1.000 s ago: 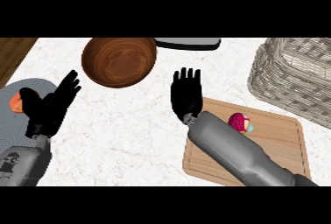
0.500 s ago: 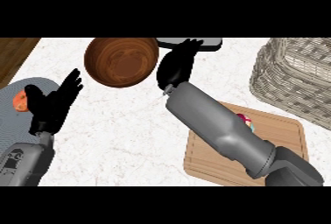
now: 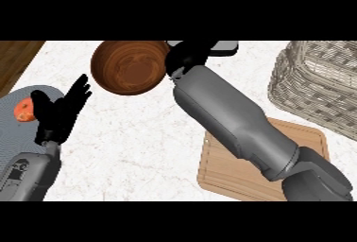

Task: Pick the cupcake from the cutting board and place it in the basket

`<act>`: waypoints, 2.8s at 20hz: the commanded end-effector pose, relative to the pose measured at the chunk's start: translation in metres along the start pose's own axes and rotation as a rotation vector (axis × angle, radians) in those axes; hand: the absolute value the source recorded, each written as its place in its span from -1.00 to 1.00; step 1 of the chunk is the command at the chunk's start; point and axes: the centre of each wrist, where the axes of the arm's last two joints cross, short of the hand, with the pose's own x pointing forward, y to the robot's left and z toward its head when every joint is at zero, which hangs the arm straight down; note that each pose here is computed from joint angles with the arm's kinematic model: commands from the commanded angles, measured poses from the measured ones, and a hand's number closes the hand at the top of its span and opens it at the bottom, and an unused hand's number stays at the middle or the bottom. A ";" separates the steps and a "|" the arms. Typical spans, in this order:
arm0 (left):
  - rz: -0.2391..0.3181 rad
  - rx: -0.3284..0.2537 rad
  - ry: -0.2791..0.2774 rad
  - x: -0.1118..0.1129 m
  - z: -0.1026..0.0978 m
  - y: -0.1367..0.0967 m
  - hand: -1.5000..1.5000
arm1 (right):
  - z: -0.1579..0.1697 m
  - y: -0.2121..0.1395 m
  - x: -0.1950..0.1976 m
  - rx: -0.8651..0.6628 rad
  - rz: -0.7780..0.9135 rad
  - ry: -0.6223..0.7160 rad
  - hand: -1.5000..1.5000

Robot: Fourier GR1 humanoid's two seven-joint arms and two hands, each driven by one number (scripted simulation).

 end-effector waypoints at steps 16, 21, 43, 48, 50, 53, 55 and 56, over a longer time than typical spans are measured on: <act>0.019 0.099 0.044 -0.013 0.012 0.040 0.00 | 0.074 0.083 0.025 -0.093 -0.068 -0.020 -1.00; 0.028 0.084 0.032 -0.017 0.019 0.027 0.00 | 0.047 0.106 -0.008 -0.134 -0.086 -0.014 -1.00; 0.020 0.090 0.033 -0.011 0.011 0.040 0.00 | 0.006 0.171 -0.050 -0.001 -0.052 0.091 -1.00; 0.018 0.080 0.011 -0.005 0.020 0.043 0.00 | 0.012 0.159 -0.068 0.027 -0.098 0.045 -1.00; 0.008 0.081 0.007 -0.007 0.013 0.025 0.00 | 0.023 0.178 -0.054 0.024 -0.127 0.022 -1.00; 0.022 0.078 0.014 0.005 0.008 0.042 0.00 | 0.034 0.184 -0.047 0.032 -0.108 0.009 -1.00; 0.014 0.060 0.014 -0.010 0.019 0.032 0.00 | 0.016 0.169 -0.065 0.039 -0.119 -0.005 -1.00; 0.032 0.074 0.018 -0.013 0.013 0.025 0.00 | 0.032 0.165 -0.050 0.033 -0.110 0.007 -1.00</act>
